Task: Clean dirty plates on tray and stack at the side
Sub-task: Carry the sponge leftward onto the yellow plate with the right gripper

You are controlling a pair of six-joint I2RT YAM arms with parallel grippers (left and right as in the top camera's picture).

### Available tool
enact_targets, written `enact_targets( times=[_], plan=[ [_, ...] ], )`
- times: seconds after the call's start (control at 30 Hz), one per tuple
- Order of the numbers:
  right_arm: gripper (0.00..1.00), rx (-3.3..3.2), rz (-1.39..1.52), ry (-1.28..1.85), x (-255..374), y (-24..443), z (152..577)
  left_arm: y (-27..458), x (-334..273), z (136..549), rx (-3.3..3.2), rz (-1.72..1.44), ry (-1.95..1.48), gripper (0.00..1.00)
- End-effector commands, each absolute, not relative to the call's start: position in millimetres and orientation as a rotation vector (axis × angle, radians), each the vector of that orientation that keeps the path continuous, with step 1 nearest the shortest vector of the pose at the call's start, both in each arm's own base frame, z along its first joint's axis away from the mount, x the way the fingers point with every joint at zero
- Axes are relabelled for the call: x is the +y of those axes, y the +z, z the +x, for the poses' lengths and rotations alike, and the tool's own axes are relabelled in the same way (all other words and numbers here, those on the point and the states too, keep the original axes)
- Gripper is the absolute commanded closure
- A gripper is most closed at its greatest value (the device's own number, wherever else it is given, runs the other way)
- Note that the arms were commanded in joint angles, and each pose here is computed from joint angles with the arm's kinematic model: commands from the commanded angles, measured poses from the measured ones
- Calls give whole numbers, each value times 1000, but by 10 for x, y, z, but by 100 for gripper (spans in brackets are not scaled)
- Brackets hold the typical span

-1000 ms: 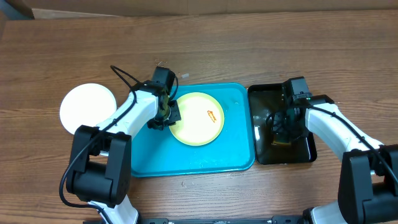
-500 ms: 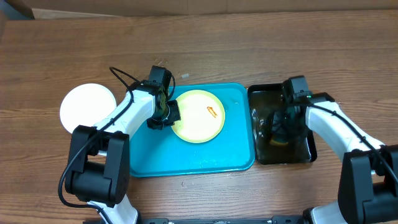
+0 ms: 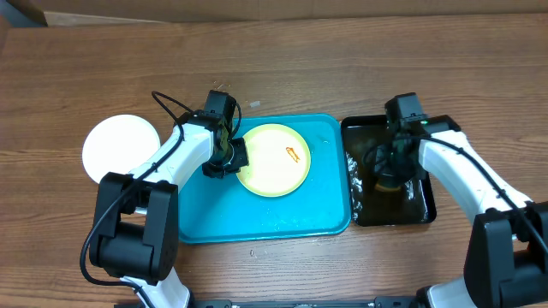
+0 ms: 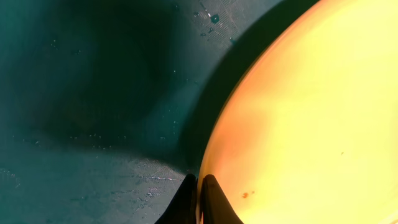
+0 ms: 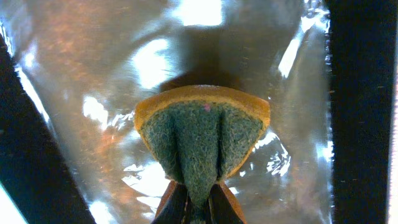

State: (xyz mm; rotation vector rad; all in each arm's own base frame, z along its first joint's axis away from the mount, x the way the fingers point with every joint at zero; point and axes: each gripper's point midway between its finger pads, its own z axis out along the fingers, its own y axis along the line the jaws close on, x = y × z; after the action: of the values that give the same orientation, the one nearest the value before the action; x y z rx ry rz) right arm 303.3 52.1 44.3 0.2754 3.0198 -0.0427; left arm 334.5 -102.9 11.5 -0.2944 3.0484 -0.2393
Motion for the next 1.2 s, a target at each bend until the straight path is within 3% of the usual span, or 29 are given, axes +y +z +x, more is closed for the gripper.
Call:
enact_targets(
  times=[0.0,0.43,0.67,0.9,1.17],
  plan=[
    [96,2923,230,-192,552,629,3150,88,-1035,3358,3060,-281,-244,96],
    [96,2820,145,-383,673,915,3231,102,-1123,3332,3072,-277,-321,96],
    [96,2914,138,-100,918,1073,3237,110,-1197,3297,3085,-276,-391,96],
    [96,2941,121,-47,890,1245,3241,94,-1202,3270,3092,-307,-398,96],
    [96,2856,0,333,1498,1484,3426,85,-1204,3283,3084,-328,-401,96]
  ],
)
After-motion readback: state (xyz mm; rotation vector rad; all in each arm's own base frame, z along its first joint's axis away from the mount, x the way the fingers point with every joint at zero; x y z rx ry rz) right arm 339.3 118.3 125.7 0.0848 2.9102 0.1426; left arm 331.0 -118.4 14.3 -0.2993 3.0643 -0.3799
